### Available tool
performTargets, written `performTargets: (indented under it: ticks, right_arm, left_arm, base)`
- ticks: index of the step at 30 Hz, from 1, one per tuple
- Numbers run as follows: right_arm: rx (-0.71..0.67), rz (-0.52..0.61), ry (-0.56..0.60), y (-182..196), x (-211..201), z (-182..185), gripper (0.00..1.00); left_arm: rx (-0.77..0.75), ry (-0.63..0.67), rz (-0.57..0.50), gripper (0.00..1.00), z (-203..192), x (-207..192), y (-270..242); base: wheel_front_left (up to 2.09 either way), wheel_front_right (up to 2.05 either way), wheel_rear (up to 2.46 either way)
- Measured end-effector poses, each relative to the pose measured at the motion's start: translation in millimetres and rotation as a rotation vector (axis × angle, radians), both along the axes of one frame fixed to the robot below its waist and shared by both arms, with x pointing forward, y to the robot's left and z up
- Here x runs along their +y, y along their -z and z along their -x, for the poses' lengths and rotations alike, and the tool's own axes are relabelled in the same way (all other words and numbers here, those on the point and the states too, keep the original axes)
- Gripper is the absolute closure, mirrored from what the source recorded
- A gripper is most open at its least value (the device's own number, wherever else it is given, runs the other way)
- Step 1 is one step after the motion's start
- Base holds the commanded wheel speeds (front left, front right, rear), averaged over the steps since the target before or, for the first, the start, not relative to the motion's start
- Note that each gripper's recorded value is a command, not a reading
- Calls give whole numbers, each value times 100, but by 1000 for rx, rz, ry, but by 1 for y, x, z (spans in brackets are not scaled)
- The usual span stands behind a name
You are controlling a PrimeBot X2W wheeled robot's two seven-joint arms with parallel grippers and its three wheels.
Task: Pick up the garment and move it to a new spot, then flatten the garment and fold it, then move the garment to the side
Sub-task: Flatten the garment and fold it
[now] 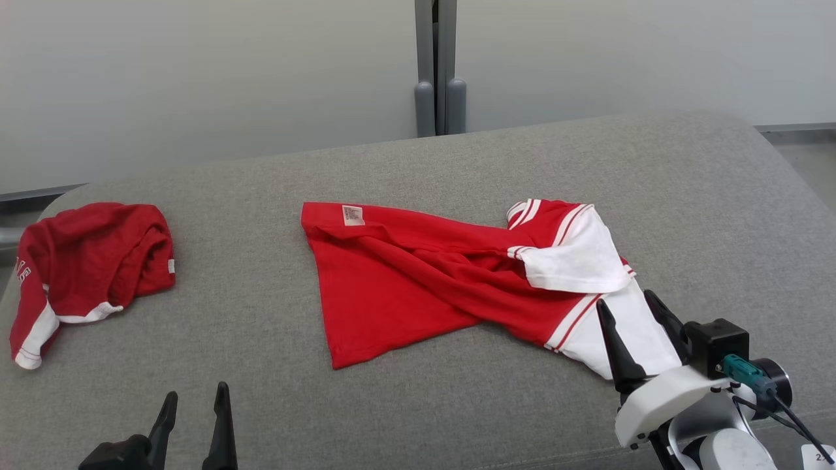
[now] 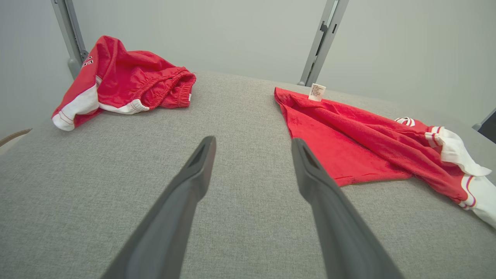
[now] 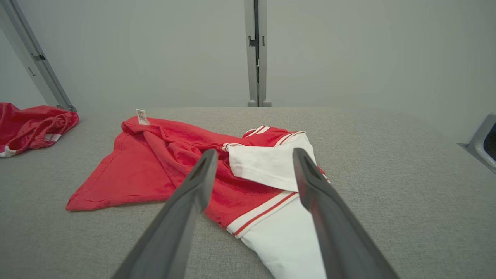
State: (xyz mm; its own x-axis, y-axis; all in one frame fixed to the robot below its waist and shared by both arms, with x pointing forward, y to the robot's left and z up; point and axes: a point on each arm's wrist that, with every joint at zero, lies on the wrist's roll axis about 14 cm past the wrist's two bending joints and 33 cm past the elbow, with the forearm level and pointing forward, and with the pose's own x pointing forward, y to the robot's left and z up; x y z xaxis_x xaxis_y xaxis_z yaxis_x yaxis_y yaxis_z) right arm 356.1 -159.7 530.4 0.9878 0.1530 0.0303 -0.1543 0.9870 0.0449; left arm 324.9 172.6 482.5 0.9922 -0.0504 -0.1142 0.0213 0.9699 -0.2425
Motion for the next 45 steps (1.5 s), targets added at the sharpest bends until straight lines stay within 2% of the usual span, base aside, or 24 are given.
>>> performTargets:
  ticks: [10,18,21,33,45]
  right_arm:
    - [14,-2,2,5,0,0,0]
    - [48,0,24,15,-9,1,0]
    - [57,-1,33,17,-12,1,0]
    - [99,2,99,30,-35,3,0]
    - [124,1,171,40,-56,6,0]
  left_arm:
    - [52,46,-19,0,2,-10,10]
    - [168,179,-21,0,-15,-46,32]
    - [203,205,1,0,-20,-57,39]
    - [457,263,212,0,-44,-119,90]
    - [576,206,294,0,-67,-133,114]
  base:
    - [0,0,0]
    - [0,0,0]
    - [0,0,0]
    - [0,0,0]
    - [0,0,0]
